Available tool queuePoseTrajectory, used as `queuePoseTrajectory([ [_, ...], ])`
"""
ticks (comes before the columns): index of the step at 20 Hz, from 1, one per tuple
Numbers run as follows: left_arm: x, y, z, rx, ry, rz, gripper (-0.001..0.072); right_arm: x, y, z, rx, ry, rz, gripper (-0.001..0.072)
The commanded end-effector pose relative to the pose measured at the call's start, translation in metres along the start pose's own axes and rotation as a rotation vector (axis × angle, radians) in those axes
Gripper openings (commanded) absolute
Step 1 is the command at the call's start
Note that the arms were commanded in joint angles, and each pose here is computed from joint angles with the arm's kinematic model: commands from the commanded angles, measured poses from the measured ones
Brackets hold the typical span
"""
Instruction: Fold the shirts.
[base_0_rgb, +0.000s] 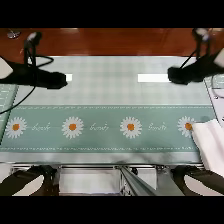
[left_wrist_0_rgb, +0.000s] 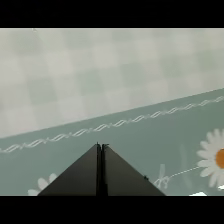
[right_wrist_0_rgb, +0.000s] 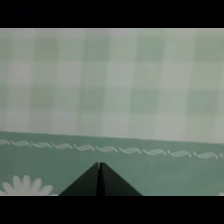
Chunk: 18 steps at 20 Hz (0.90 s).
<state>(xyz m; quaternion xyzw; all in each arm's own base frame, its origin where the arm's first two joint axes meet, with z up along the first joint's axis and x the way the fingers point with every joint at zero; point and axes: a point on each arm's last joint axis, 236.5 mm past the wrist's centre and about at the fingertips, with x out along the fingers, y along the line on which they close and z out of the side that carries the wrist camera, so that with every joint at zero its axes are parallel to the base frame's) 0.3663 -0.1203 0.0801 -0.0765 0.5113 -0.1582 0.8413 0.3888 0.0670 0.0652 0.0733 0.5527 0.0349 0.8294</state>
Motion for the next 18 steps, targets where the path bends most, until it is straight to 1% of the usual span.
queuePoseTrajectory([
  [1, 0.0251, 0.0412, -0.0366, -0.040, 0.101, 0.116, 0.0020, 0.0553, -0.0307, -0.0516, 0.016, 0.122, -0.157, 0.0033],
  [18, 0.0262, 0.0405, -0.0384, -0.034, 0.121, 0.114, 0.0020, 0.0499, -0.0310, -0.0515, 0.021, 0.116, -0.156, 0.0033],
])
